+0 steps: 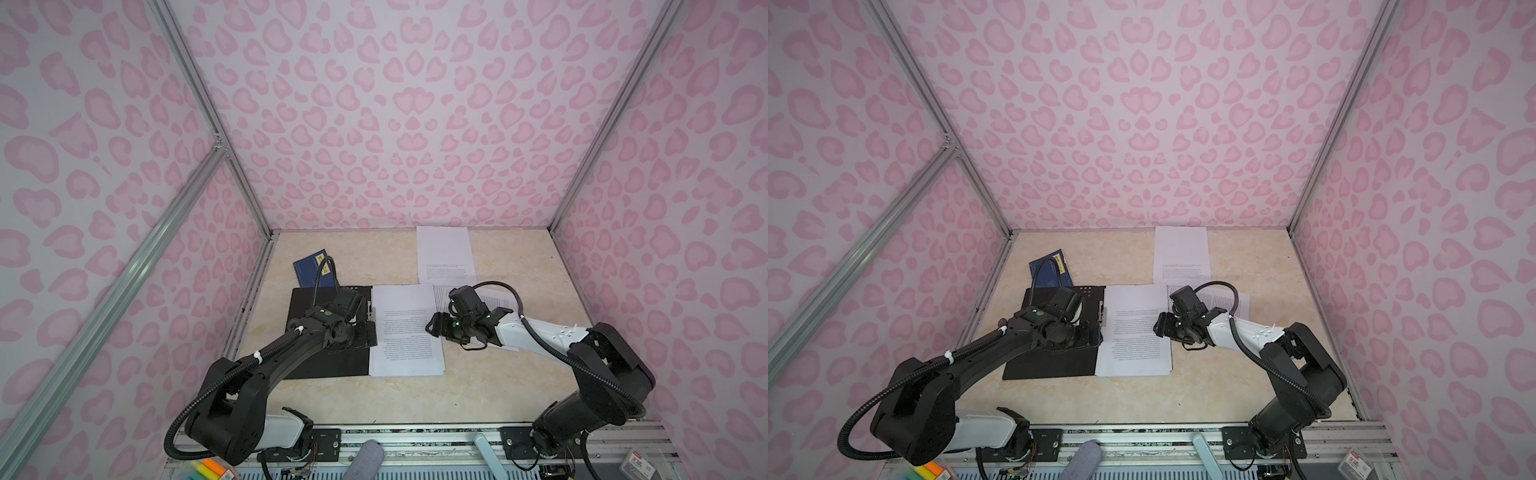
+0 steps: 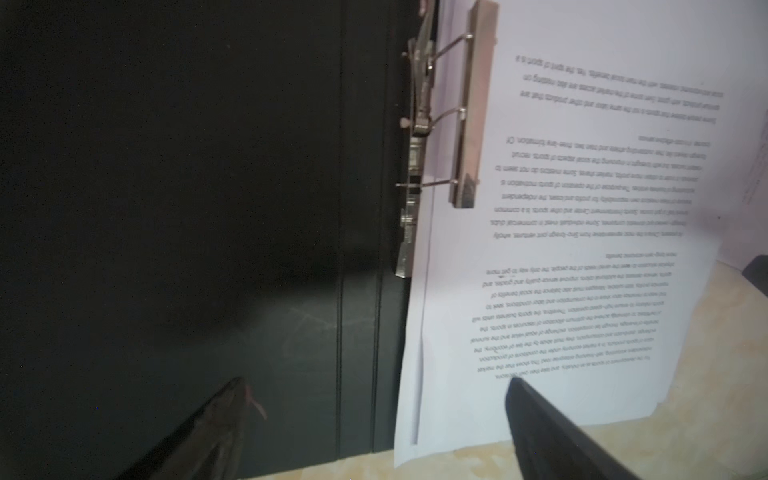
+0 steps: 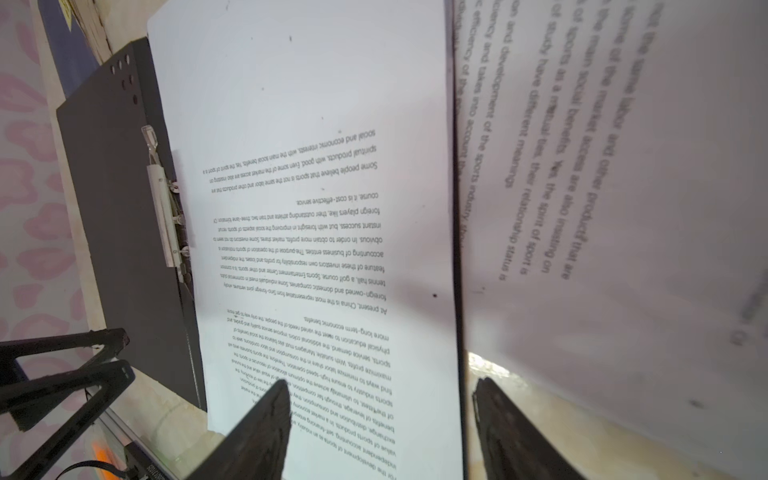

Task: Put the files into the folder

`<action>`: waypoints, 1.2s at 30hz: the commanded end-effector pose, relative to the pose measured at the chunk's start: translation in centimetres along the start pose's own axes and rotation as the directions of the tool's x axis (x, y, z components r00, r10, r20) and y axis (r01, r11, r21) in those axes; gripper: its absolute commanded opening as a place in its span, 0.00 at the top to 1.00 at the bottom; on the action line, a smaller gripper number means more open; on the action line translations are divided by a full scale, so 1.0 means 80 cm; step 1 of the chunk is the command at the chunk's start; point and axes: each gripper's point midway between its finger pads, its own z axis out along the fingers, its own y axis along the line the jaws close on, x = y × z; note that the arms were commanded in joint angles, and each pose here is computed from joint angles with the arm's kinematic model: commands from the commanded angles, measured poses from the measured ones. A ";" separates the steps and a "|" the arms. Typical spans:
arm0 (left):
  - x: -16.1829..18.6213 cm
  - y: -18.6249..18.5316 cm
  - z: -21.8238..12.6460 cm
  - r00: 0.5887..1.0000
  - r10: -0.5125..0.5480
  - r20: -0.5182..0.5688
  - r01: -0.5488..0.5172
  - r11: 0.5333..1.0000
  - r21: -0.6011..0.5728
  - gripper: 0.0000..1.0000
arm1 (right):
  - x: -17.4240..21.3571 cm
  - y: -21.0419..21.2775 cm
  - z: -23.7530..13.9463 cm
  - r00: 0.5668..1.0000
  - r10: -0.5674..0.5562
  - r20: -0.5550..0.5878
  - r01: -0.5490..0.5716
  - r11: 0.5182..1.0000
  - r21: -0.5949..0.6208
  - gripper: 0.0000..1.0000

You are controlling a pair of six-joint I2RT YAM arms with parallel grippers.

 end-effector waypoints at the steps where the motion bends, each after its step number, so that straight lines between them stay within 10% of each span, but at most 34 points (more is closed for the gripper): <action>1: 0.001 0.003 0.006 0.999 -0.041 -0.013 0.041 0.999 0.035 0.02 | 0.000 0.001 0.007 1.000 -0.019 -0.015 0.020 1.000 0.008 0.29; 36: 0.016 0.016 0.032 0.995 -0.073 -0.074 0.076 0.996 0.041 0.02 | -0.008 -0.002 0.023 1.000 -0.017 -0.015 0.018 0.999 0.042 0.33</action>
